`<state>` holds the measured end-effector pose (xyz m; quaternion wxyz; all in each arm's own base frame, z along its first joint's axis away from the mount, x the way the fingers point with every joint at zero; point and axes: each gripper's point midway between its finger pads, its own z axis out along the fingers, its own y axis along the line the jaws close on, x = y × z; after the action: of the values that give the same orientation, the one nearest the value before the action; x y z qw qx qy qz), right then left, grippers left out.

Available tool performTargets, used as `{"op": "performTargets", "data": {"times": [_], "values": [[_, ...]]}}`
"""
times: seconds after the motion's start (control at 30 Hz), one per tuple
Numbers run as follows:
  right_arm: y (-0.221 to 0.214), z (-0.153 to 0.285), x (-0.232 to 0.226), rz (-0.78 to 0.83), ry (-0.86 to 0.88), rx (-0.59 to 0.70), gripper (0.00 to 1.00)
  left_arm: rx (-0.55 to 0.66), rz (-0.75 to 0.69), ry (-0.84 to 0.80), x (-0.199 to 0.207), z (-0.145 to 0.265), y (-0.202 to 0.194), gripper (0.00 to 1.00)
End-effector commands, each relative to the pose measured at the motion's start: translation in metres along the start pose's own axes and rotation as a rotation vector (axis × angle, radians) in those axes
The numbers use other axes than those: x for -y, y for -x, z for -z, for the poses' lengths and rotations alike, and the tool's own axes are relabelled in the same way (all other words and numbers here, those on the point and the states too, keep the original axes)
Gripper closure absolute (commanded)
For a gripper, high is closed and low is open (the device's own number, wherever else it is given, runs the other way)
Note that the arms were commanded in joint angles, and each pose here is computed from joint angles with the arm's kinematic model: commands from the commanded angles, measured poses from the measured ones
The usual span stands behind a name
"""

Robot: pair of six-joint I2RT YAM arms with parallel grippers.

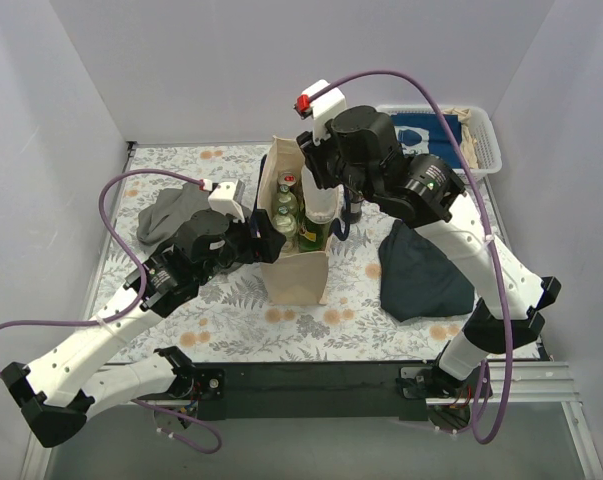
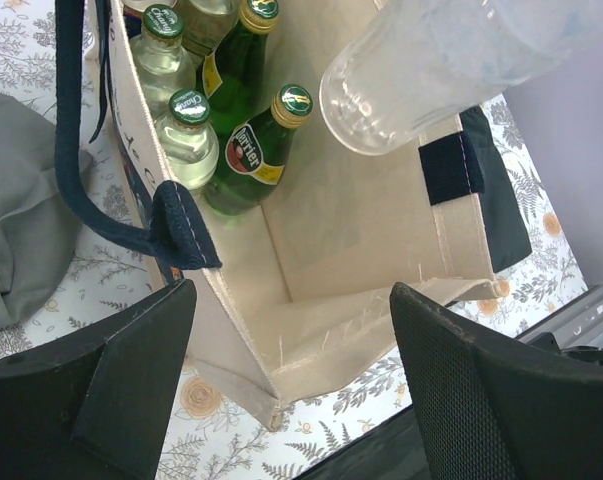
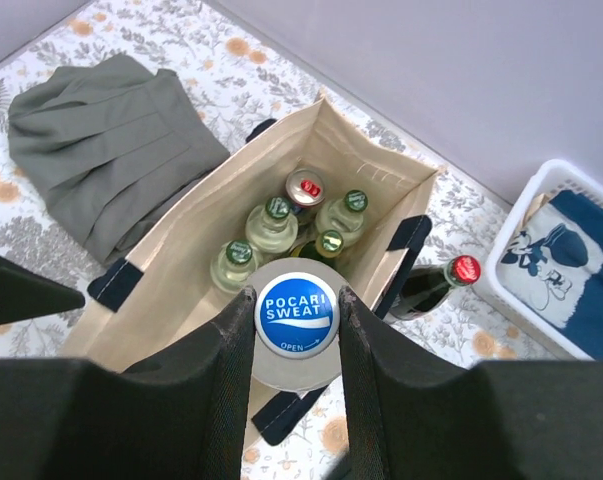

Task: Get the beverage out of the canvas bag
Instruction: Take out the drink from the canvas bag, then place the drink at the center of the board.

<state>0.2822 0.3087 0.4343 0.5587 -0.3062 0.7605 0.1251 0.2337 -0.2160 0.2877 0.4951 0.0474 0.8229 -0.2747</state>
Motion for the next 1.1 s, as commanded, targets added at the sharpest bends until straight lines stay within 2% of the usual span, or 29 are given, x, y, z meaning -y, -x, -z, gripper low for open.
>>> {"op": "performTargets", "data": {"times": [0.0, 0.27, 0.6, 0.77, 0.93, 0.97, 1.0, 1.07], "values": [[0.099, 0.063, 0.044, -0.097, -0.117, 0.373, 0.99, 0.035, -0.007, 0.000, 0.003, -0.001, 0.010, 0.23], [0.114, 0.079, 0.067, -0.110, -0.217, 0.438, 0.99, 0.029, -0.009, 0.007, 0.000, -0.002, 0.007, 0.23], [0.093, 0.082, 0.128, -0.141, -0.417, 0.392, 0.99, 0.031, -0.020, 0.011, -0.001, -0.002, 0.008, 0.22], [0.057, 0.067, 0.181, -0.198, -0.496, 0.325, 0.99, 0.030, -0.018, 0.015, -0.002, -0.003, 0.006, 0.22], [0.024, 0.040, 0.211, -0.226, -0.506, 0.270, 0.99, 0.028, -0.017, 0.018, -0.002, -0.004, 0.005, 0.22], [0.000, 0.029, 0.223, -0.230, -0.531, 0.219, 0.99, 0.029, -0.018, 0.019, -0.003, -0.004, 0.005, 0.22], [0.001, 0.023, 0.227, -0.235, -0.516, 0.252, 0.99, 0.030, -0.016, 0.019, -0.003, -0.004, 0.005, 0.22], [-0.017, 0.015, 0.244, -0.271, -0.540, 0.239, 0.99, 0.031, -0.016, 0.015, -0.002, -0.005, 0.005, 0.22]]}}
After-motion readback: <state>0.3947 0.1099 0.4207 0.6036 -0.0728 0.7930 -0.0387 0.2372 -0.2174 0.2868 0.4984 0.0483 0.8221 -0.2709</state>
